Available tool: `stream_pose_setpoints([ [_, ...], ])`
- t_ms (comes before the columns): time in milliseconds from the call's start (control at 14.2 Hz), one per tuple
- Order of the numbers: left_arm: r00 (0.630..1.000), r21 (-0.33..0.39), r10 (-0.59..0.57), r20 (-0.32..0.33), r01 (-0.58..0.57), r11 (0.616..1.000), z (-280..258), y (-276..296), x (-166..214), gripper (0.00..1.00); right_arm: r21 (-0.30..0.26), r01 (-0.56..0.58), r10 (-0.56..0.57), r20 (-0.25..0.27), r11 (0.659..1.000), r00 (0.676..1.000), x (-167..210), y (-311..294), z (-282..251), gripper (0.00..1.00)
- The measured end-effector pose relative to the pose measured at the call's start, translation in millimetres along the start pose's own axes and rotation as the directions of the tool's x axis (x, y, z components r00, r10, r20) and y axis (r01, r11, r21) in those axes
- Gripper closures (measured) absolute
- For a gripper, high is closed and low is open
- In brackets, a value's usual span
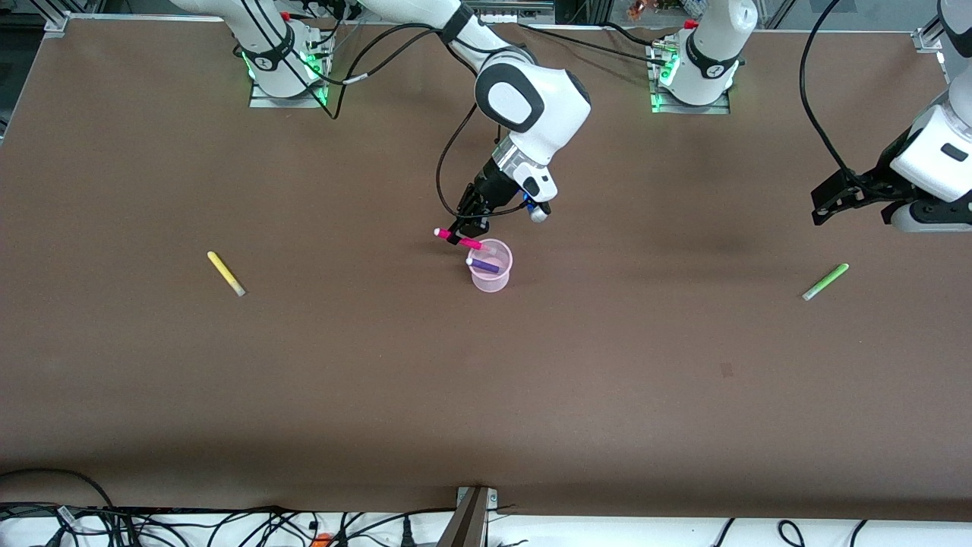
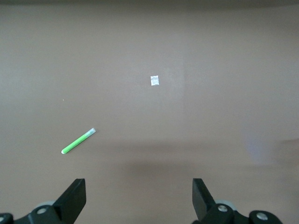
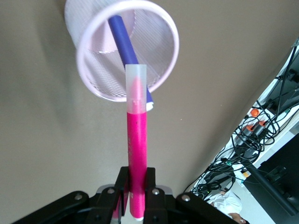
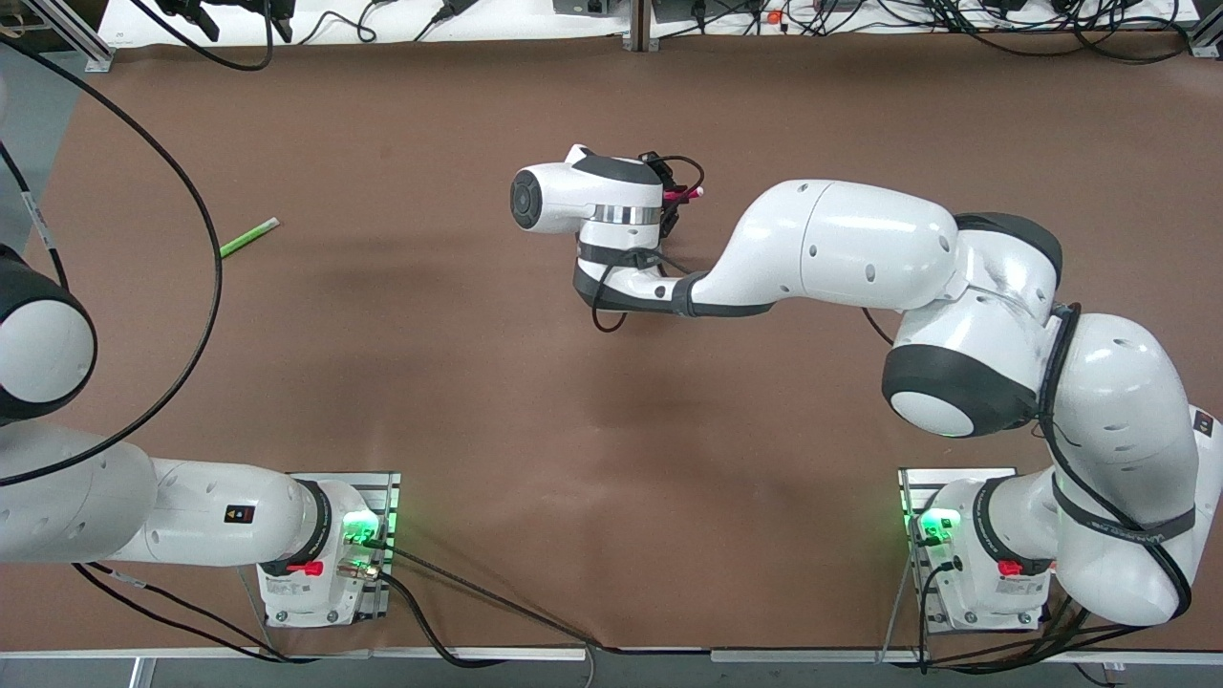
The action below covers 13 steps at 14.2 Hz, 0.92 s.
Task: Organize pens into pink holder with both arms
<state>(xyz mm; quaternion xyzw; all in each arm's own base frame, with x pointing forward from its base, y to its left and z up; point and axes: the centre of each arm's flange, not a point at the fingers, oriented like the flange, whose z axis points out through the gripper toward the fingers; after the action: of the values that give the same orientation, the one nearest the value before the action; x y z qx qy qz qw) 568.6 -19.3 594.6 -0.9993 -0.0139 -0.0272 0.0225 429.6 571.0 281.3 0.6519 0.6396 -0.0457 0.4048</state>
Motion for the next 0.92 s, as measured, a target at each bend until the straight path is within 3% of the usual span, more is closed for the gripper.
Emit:
stream_pose_setpoints([
  [494,0.999,-0.010,0.010,0.047,-0.010,1.000,4.6,7.7,-6.0,0.00,0.001,0.024,-0.024,0.015,1.000,1.000,12.4,-14.2,9.1,0.83],
  [917,0.999,-0.009,0.011,0.047,-0.010,1.000,3.6,7.7,-6.1,0.00,0.000,0.016,-0.016,0.012,1.000,1.000,13.7,-13.3,8.5,0.83],
])
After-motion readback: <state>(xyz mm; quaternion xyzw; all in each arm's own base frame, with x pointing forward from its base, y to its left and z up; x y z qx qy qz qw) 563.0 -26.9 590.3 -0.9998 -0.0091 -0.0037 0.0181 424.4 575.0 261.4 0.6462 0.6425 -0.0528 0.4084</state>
